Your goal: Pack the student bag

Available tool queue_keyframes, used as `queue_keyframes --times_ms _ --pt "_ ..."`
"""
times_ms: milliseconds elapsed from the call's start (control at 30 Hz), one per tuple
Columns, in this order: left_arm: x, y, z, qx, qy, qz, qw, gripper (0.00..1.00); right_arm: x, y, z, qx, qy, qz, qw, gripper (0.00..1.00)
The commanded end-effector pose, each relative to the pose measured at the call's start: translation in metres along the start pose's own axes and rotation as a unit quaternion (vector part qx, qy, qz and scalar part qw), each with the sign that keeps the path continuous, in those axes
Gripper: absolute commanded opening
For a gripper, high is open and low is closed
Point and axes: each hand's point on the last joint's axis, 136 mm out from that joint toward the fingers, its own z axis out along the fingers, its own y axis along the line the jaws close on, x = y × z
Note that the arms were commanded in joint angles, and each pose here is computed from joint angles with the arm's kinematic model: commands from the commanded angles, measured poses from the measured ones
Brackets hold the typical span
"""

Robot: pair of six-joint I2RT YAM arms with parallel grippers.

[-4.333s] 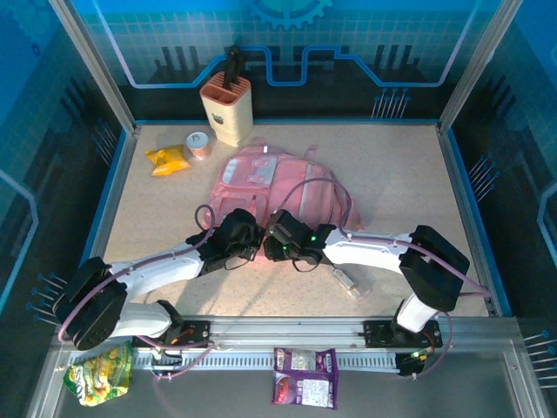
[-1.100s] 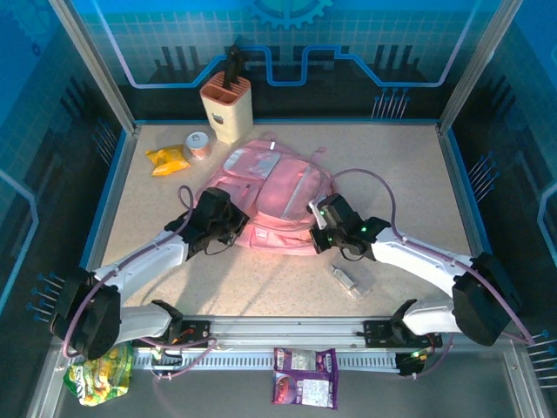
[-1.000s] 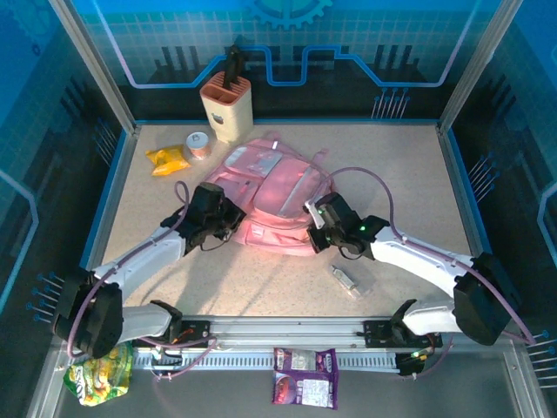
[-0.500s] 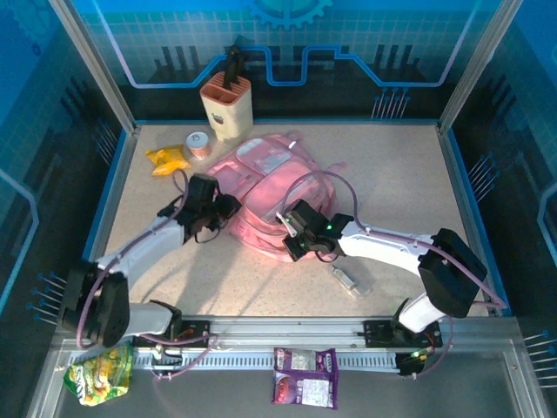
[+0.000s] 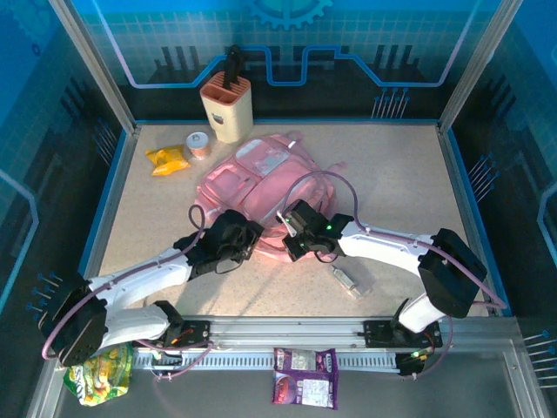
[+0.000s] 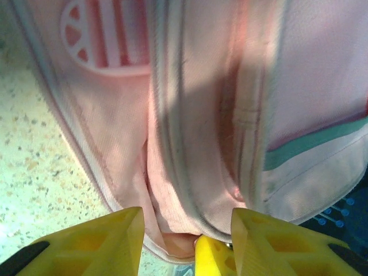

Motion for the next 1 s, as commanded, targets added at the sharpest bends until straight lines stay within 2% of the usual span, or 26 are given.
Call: queue_keyframes --times_ms 0,267,400,500,633,667,767,967 --pt "-0.002 -0.001 0.012 0.008 -0.024 -0.050 0.998 0.43 0.003 0.009 0.004 -0.014 0.004 0.003 1.000 0.00" --pt "0.003 -0.012 0.032 0.010 -0.048 -0.050 0.998 0.35 0.006 0.005 0.005 -0.006 0.008 0.001 1.000 0.00" --pt "-0.005 -0.017 0.032 0.012 -0.079 -0.040 0.996 0.20 0.007 0.007 0.009 -0.013 0.012 0.008 1.000 0.02" --pt "-0.009 -0.018 0.031 0.016 -0.094 -0.037 0.995 0.14 0.004 0.009 0.011 -0.018 0.012 0.011 1.000 0.07" --pt "-0.010 -0.020 0.031 0.017 -0.097 -0.035 0.994 0.03 0.000 0.010 0.017 -0.015 0.013 0.006 1.000 0.22" --pt "-0.011 -0.020 0.030 0.017 -0.099 -0.034 0.994 0.01 -0.001 0.009 0.018 -0.012 0.014 0.006 1.000 0.22" --pt "-0.012 -0.021 0.026 0.019 -0.102 -0.031 0.994 0.00 -0.004 0.006 0.022 0.000 0.010 0.008 1.000 0.19" --pt "-0.015 -0.020 0.019 0.012 -0.107 -0.016 0.994 0.00 -0.014 -0.008 0.013 0.042 -0.005 0.012 0.999 0.00"
